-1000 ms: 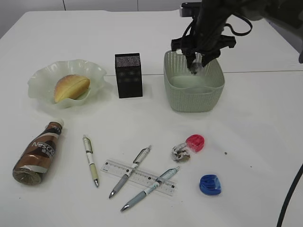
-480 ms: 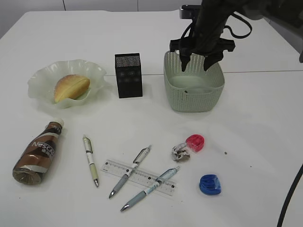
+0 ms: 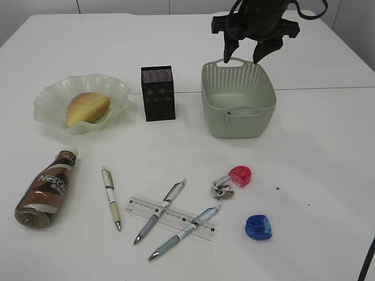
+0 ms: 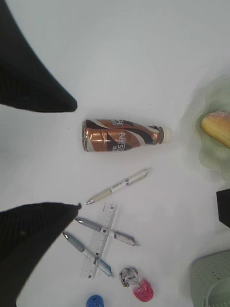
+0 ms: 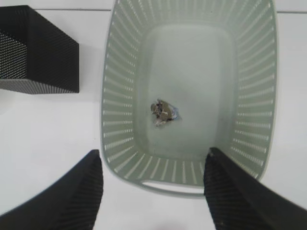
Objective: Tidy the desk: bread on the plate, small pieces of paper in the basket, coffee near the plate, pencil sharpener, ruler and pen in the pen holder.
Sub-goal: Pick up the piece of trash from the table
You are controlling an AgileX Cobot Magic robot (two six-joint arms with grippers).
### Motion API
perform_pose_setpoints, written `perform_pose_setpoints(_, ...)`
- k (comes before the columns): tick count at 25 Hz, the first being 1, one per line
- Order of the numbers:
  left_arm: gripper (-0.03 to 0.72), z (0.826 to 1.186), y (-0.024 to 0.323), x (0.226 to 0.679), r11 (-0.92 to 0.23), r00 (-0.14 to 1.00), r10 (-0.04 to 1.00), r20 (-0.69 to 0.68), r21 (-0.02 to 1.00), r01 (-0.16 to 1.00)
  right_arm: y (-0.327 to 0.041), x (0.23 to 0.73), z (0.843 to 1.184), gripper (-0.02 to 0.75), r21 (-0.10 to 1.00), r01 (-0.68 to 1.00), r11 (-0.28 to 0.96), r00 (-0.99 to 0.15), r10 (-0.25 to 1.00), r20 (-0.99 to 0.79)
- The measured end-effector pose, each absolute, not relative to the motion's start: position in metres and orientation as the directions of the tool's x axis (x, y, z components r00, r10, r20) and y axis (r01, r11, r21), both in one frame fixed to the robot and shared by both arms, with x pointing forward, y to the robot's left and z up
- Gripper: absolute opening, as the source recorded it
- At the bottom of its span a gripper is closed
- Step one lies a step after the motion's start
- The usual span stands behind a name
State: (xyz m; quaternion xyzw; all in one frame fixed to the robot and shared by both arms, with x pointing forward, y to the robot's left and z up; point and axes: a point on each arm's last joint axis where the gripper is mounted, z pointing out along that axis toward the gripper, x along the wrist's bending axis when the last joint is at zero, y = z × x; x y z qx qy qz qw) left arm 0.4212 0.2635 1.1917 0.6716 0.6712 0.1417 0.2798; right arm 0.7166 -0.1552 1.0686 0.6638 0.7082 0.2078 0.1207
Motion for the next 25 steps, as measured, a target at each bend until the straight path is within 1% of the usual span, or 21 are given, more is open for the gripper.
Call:
perform_pose_setpoints(5,0.435,1.192,0.264,0.421,0.058,0.059,0.981,-0.185,0.566,0.822,-0.154,0.697,1.073,0.489,0.409,0.911,0.049,-0.105,0.988,0.115)
perform_pose_setpoints(9,0.434,1.192,0.263,0.421,0.058,0.059,0.981,-0.186,0.566,0.822,-0.147,0.673,1.071,0.489,0.352,0.933,0.080,-0.126,0.986,0.108)
perform_pose_setpoints(14,0.434,1.192,0.263,0.421,0.058,0.059,0.981,-0.186,0.566,0.822,-0.119,0.641,1.061,0.489,0.276,0.952,0.129,-0.165,0.980,0.111)
perform_pose_setpoints(19,0.434,1.192,0.263,0.421,0.058,0.059,0.981,-0.186,0.566,0.822,-0.091,0.621,1.044,0.489,0.212,0.963,0.165,-0.191,0.975,0.110)
perform_pose_setpoints(25,0.434,1.192,0.263,0.421,0.058,0.059,0.981,-0.186,0.566,0.822,-0.086,0.615,1.035,0.489,0.181,0.970,0.163,-0.184,0.977,0.109)
